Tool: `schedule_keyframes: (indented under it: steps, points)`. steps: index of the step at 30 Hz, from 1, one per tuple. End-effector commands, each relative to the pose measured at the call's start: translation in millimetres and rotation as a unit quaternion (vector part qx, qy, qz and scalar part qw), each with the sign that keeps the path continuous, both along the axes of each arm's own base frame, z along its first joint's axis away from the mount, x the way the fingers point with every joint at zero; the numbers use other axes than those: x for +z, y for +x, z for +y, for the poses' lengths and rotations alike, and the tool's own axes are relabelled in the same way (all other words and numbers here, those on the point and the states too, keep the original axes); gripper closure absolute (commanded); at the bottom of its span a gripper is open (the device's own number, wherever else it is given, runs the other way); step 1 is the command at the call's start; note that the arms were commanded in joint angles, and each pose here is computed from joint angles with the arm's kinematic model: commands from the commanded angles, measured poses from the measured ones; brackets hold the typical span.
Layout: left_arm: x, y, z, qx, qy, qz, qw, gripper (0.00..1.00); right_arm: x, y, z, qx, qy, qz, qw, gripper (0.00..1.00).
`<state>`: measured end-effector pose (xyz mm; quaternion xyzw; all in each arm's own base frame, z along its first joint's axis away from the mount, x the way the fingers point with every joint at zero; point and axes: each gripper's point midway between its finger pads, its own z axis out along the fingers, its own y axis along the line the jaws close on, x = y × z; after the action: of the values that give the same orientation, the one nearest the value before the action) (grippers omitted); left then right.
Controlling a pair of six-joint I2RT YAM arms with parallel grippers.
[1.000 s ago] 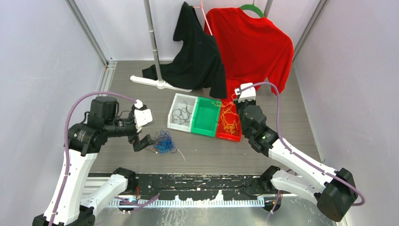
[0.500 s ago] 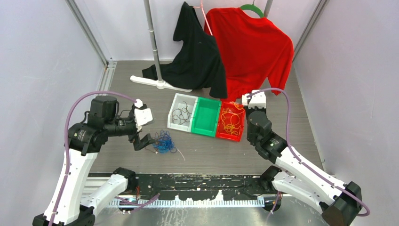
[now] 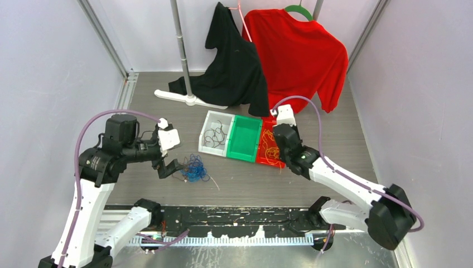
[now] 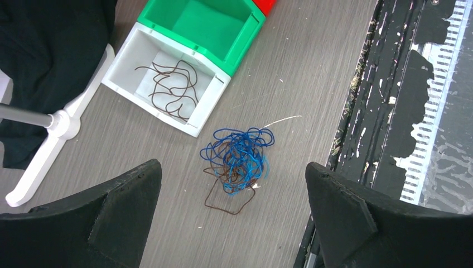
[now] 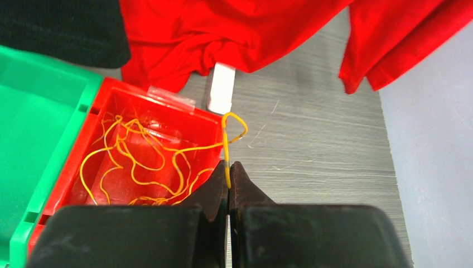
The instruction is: Untangle the cables
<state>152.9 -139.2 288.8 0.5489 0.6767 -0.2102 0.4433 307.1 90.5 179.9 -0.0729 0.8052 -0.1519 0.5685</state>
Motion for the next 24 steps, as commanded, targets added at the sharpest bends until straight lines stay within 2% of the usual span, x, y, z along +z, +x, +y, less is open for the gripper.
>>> schedule_keyframes:
  steps: [1,16,24]
  points:
    - [11,2,-2,-0.002,-0.01,-0.027,1.0,0.0,5,20,18,0.001,0.021,-0.008,1.0,0.99]
    - [12,2,0,-0.003,-0.004,-0.034,0.999,0.0,-60,80,43,0.024,0.091,0.113,0.989,0.99]
    - [9,7,2,0.005,0.004,-0.025,1.0,0.01,-95,74,44,0.026,0.089,0.181,0.979,0.99]
